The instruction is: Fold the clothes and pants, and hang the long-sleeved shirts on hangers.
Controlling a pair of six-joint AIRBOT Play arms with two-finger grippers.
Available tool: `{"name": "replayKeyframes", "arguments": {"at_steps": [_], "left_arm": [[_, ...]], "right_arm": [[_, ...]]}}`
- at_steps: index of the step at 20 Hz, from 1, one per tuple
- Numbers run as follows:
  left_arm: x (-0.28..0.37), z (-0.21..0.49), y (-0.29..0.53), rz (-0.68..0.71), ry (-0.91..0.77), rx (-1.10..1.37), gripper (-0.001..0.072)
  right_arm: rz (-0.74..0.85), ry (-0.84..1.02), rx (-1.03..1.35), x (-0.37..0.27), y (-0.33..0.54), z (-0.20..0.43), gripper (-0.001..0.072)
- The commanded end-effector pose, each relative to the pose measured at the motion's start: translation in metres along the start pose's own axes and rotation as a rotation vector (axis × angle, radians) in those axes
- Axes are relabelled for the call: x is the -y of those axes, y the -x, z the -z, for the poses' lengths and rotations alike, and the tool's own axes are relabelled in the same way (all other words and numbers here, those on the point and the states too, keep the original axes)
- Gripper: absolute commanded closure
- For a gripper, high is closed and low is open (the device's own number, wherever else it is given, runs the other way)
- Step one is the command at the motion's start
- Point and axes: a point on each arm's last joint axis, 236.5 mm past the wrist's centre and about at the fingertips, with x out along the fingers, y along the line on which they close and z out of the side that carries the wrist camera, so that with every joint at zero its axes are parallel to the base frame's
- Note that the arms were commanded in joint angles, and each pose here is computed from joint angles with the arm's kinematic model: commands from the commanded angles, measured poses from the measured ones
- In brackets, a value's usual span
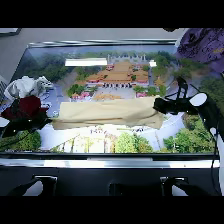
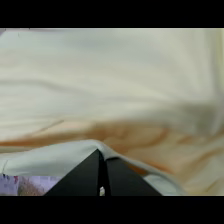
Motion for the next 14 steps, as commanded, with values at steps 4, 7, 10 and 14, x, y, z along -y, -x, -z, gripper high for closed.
{"name": "replayKeyframes", "arguments": {"at_steps": [4, 7, 10, 14], "left_arm": [[0.019, -0.038, -0.039, -0.002, -0.086, -0.034, 0.0692], [0.023, -0.039, -0.056, -0.004, -0.101, -0.079, 0.0691], [0.027, -0.038, -0.069, -0.005, -0.114, -0.106, 0.0692], [0.018, -0.029, -0.084, -0.019, -0.099, -0.147, 0.0691]], "right_arm": [[0.122, 0.052, 0.059, 0.019, -0.011, -0.056, 0.0686], [0.175, 0.100, 0.034, 0.028, -0.014, -0.068, 0.0685], [0.155, 0.075, -0.016, 0.029, -0.030, -0.066, 0.0685], [0.131, 0.023, -0.080, 0.036, -0.058, -0.053, 0.0683]]}}
